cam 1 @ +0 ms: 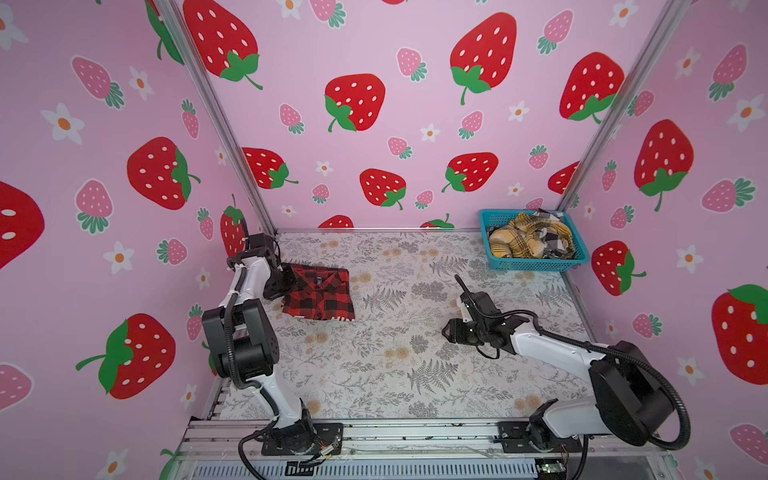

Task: Fold and stack the long sleeve shirts

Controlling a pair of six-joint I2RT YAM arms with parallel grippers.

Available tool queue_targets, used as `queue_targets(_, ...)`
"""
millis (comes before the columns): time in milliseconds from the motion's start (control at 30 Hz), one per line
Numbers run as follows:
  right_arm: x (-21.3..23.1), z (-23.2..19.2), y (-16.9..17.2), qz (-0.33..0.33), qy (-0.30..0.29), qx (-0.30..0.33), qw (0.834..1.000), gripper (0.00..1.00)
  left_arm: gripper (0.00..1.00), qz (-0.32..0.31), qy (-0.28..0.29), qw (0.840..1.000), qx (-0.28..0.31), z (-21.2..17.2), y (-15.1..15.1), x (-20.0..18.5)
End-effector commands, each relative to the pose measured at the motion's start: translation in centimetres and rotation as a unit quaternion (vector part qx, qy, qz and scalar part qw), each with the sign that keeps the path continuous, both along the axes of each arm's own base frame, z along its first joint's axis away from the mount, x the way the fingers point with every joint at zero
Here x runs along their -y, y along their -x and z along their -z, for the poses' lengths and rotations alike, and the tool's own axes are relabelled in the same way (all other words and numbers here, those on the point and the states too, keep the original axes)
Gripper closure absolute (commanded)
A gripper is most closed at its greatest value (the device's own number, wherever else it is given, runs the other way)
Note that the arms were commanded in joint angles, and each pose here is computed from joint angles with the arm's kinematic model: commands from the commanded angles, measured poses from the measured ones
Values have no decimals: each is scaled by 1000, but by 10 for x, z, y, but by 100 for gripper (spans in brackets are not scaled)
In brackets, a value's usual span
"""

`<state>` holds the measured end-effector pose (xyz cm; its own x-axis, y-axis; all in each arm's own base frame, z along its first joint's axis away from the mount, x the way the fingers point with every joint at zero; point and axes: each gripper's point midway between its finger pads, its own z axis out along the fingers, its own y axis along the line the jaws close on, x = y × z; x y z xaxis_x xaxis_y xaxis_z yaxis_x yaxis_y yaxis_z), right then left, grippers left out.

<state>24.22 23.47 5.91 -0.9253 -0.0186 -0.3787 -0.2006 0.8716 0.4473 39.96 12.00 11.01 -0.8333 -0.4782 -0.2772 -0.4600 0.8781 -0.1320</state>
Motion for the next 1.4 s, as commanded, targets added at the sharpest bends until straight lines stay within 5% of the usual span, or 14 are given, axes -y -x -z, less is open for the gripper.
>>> queue_targets(0, 9, 1, 10, -3, 4, -8, 1000, 48, 100, 4, -55, 998, -33, 0, -2, -36)
queue_targets(433, 16, 6, 13, 3, 33, -26, 999, 48, 100, 14, -128, 988, -90, 34, -34, -91)
queue_targets(733, 17, 1, 10, 9, 43, -33, 998, 48, 100, 1, -109, 990, -90, 52, -46, -107)
queue_targets(767, 16, -1, 8, 11, 42, -30, 999, 48, 96, -5, -116, 989, -91, 50, -45, -111)
queue_targets(867, 13, -7, 4, 11, 37, -24, 999, 51, 49, -20, -125, 989, -78, 40, -46, -115)
queue_targets(967, 9, -10, 2, 9, 30, -24, 999, 51, 40, -22, -120, 991, -59, 25, -48, -110)
queue_targets(1233, 2, -15, 1, 1, 15, -16, 1000, 52, 44, -64, -121, 990, 22, -57, -35, -91)
queue_targets(1367, -4, -15, 0, -1, 3, -10, 1000, 52, 67, -79, -18, 994, 71, -59, -28, -49)
